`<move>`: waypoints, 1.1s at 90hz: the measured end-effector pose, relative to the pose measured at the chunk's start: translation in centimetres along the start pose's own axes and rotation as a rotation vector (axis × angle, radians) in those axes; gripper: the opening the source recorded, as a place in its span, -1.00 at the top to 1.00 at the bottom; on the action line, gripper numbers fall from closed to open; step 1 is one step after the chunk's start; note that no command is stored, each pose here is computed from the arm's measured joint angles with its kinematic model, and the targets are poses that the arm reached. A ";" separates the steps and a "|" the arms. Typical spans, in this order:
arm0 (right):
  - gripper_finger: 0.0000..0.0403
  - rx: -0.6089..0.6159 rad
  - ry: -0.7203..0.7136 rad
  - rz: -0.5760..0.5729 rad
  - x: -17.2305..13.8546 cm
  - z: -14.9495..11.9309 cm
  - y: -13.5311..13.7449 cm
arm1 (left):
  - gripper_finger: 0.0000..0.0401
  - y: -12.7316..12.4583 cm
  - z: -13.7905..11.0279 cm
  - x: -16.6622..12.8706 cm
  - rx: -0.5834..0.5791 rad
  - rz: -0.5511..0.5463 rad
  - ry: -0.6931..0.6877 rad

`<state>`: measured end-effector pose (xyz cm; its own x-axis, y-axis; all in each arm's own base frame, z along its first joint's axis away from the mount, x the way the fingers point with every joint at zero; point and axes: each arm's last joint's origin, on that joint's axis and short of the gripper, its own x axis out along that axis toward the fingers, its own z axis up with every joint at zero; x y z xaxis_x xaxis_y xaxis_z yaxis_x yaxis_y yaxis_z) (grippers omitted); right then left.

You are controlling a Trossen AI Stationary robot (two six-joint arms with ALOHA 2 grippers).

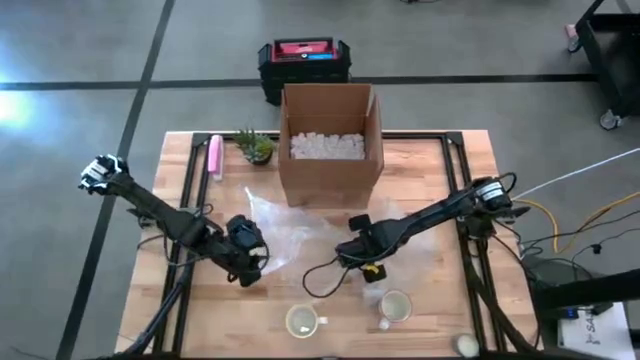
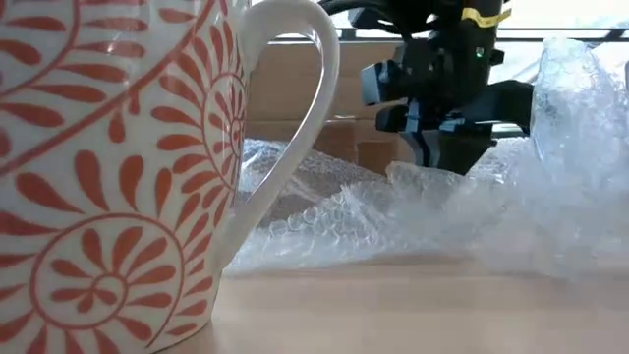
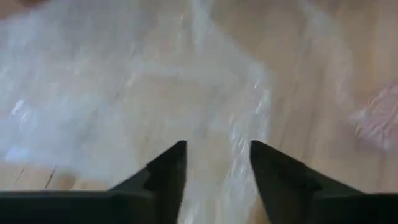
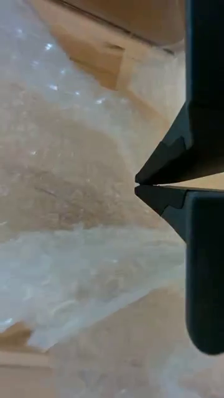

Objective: Wrap mug
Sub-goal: Prepare the left bubble wrap

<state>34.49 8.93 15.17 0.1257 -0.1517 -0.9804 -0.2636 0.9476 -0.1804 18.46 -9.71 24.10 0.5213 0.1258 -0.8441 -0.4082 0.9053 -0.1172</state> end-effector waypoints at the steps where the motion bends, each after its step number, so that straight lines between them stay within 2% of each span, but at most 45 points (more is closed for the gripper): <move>1: 1.00 0.001 -0.003 -0.001 0.0 0.0 0.0 | 0.02 0.1 0.0 -0.1 -0.010 0.011 0.009; 11: 1.00 0.002 -0.039 -0.005 -0.1 0.4 0.0 | -0.14 1.2 -0.4 -0.7 -0.085 0.137 0.053; 19: 1.00 0.010 -0.078 -0.006 -0.1 0.8 0.0 | -0.22 1.6 -1.2 0.1 -0.112 0.173 0.062; 34: 1.00 0.012 -0.099 -0.006 -0.1 1.0 -0.1 | -0.27 1.9 -2.7 2.9 -0.133 0.130 0.025; 46: 1.00 0.006 -0.114 -0.007 -0.1 1.1 -0.1 | -0.22 2.6 -3.9 5.0 -0.158 0.106 -0.041; 52: 1.00 0.003 -0.124 -0.008 -0.2 1.2 -0.1 | -0.12 3.3 -4.7 6.1 -0.173 0.120 -0.038; 57: 1.00 0.004 -0.132 -0.008 -0.2 1.3 -0.1 | 0.04 3.9 -5.3 6.8 -0.191 0.135 -0.025; 66: 1.00 0.012 -0.173 -0.009 -0.3 1.7 -0.1 | 0.49 4.2 -5.6 7.2 -0.235 0.118 -0.027; 71: 1.00 0.025 -0.230 -0.010 -0.4 2.3 -0.1 | 0.80 3.8 -5.2 7.0 -0.239 0.067 -0.052; 74: 1.00 0.040 -0.280 -0.011 -0.4 2.7 -0.1 | 0.90 3.5 -4.7 6.7 -0.232 0.036 -0.071; 82: 1.00 0.050 -0.395 -0.015 -0.1 3.9 0.0 | 0.91 2.5 -3.2 5.3 -0.213 -0.016 -0.126; 99: 1.00 0.069 -0.474 0.004 2.4 5.3 0.5 | 0.98 1.0 -0.2 2.5 -0.138 -0.006 -0.224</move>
<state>39.72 10.51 13.16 0.5516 -0.0180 -0.8339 -0.2032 0.9667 -0.1553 19.21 -8.53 21.79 0.6707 0.2209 -0.7080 -0.4949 0.8443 -0.2053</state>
